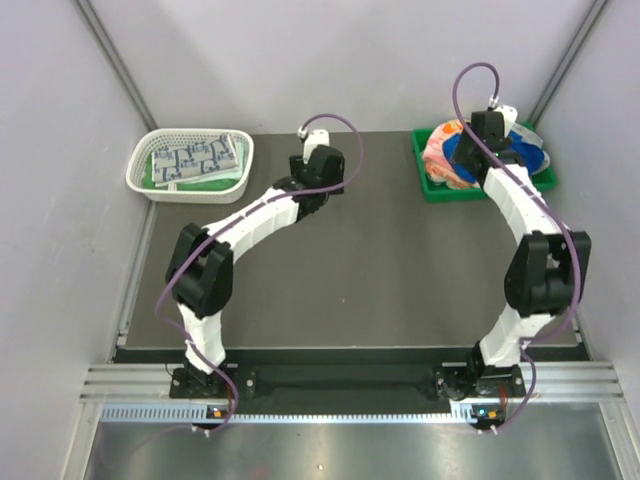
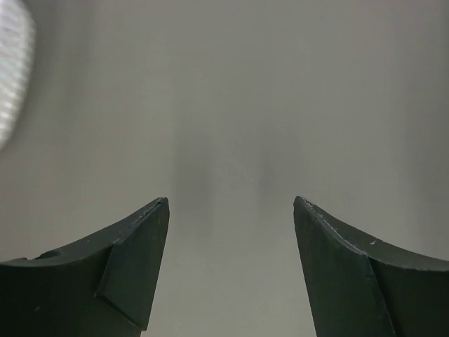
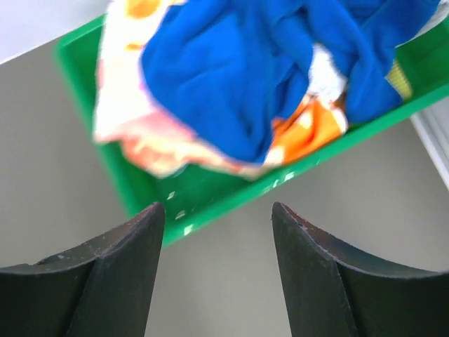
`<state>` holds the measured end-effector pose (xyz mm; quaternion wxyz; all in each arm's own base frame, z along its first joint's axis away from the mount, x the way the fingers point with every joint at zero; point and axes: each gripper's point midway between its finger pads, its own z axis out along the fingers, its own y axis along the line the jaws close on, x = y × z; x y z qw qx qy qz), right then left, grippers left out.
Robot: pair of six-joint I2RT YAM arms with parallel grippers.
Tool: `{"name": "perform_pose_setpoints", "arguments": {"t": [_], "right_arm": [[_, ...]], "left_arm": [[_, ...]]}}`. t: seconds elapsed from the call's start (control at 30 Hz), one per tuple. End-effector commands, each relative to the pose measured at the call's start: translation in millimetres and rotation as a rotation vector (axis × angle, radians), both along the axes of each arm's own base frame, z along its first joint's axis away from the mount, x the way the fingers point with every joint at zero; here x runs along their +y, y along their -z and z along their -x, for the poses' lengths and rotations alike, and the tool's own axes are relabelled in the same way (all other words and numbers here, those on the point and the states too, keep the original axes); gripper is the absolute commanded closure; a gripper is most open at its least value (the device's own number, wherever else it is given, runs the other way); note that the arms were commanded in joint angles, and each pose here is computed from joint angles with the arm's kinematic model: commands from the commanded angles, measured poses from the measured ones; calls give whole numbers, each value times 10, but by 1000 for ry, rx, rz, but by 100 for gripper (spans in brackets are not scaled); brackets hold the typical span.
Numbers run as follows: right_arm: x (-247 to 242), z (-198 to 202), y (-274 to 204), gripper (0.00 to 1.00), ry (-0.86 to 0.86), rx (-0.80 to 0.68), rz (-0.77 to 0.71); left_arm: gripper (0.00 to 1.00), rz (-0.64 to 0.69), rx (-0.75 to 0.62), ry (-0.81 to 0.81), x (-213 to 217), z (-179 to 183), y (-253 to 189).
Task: Fold and stack the towels
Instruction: Grab crumpled towel
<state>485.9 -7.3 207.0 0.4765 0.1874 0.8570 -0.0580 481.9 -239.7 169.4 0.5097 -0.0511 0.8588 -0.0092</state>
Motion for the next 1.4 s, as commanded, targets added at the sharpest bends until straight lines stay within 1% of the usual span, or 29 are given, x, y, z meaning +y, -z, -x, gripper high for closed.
{"name": "perform_pose_setpoints", "arguments": {"t": [0.0,0.03,0.07,0.1,0.13,0.17,0.2,0.23,0.27,0.33,0.37,0.4,0.43,0.47,0.5,0.53,0.6,0.67,0.77,1.0,1.03,1.1,1.13,1.17,1.2,1.23,1.3,1.33,1.37], "right_arm": [[-236,-194,238,38,56,71,43],[-295,-272,202,39,70,64,45],[-335,-331,355,42,82,93,55],[-378,-364,407,42,92,104,65],[-450,-451,473,43,104,112,73],[-468,-493,517,43,103,118,72],[-473,-541,546,44,98,118,71],[-491,-600,613,44,100,124,83],[-495,-641,643,44,98,126,88],[-500,-702,725,46,95,138,95],[-671,-699,744,49,122,138,91],[-691,-714,745,51,122,133,84],[-718,-710,754,54,125,132,80],[-729,-712,732,62,127,126,77],[-737,-708,714,65,126,119,83],[-741,-701,643,72,129,103,85],[-727,-698,586,79,122,87,80],[-715,-700,487,90,119,69,74],[-672,-682,346,100,102,47,56],[-481,-422,-252,100,76,-50,42],[-226,-351,-411,100,32,-75,48],[-82,-241,-540,100,1,-93,50],[95,-122,-640,100,-34,-107,42],[205,-62,-694,100,-59,-119,30],[442,29,-656,100,-114,-108,31],[534,160,-797,100,-130,-137,27],[787,324,-840,100,-189,-152,14],[1037,501,-870,100,-250,-161,9],[1158,595,-883,100,-277,-166,10]], "left_arm": [[24,149,54,143,-362,523,-305],[24,149,64,184,-425,639,-327],[25,160,43,213,-425,757,-505],[25,138,75,234,-423,922,-426],[25,144,78,257,-419,1012,-451],[25,165,46,285,-371,1128,-655],[25,148,76,292,-294,1237,-564],[24,141,72,285,-223,1287,-599],[24,140,46,298,-142,1370,-751],[24,112,59,306,-19,1494,-761],[24,109,38,317,46,1561,-874],[24,95,37,327,92,1606,-891],[24,76,45,335,148,1665,-892],[24,59,24,336,236,1715,-981],[24,47,22,334,289,1749,-1008],[23,43,15,331,358,1814,-1070],[23,55,14,338,400,1885,-1135],[24,83,-4,364,422,1984,-1226],[24,92,-19,368,497,2073,-1253],[25,124,-36,385,560,2208,-1212],[25,136,-39,395,555,2236,-1223],[26,148,-24,398,544,2264,-1158],[27,160,-18,408,532,2297,-1125],[28,170,-20,412,529,2310,-1141],[28,169,-11,412,537,2328,-1087],[28,182,-17,414,544,2352,-1103],[28,187,0,427,539,2397,-1033],[28,198,4,424,551,2425,-1019],[28,197,19,421,562,2445,-947]]}}
